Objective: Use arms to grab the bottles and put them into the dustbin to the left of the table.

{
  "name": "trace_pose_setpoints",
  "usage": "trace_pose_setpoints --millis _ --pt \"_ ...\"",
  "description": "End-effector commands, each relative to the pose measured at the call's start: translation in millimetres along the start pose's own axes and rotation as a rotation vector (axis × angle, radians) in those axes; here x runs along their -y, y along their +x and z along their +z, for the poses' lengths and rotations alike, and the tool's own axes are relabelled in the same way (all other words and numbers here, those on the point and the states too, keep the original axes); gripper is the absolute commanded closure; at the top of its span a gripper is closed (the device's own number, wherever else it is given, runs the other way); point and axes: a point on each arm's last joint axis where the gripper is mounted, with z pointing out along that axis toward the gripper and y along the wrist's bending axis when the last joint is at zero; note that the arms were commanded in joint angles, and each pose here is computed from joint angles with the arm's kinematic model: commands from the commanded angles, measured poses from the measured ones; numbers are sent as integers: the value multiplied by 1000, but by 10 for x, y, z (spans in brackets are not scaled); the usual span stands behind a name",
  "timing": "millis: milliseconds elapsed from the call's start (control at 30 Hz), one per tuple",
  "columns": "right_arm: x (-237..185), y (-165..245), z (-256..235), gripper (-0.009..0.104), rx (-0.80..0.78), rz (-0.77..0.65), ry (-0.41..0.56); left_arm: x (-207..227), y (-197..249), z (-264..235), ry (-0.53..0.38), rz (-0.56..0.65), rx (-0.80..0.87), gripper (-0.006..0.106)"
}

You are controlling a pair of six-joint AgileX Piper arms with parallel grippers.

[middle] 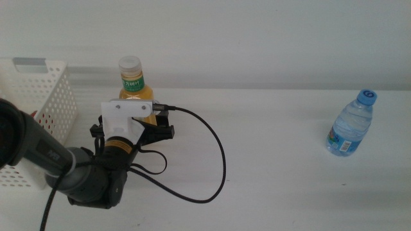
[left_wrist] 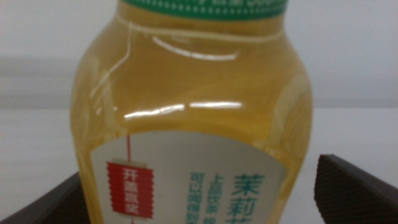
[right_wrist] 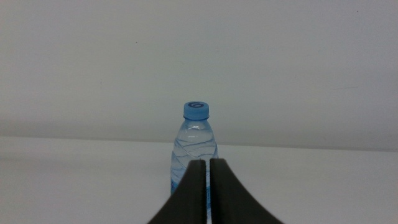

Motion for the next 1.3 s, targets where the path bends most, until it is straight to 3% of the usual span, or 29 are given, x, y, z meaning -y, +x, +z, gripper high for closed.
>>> trace_pose_setpoints --millis 0,533,700,867,967,1133,1267 --pt "-4 91 -13 97 9 -10 6 14 16 34 -4 5 9 12" --pt "-4 91 -13 97 9 -10 6 -20 -13 67 13 68 37 16" --pt "-4 91 -13 97 9 -10 6 -26 -18 68 9 87 41 32" --pt "-4 91 -13 97 9 -10 6 -41 -16 72 11 90 36 59" --pt "-4 91 -13 97 9 -10 6 -42 -8 72 11 39 26 102" --pt "-4 91 -13 97 9 -10 6 -48 -98 24 -4 29 23 102" --pt "-4 91 -13 97 9 -10 6 -25 -242 -45 -12 65 -82 102"
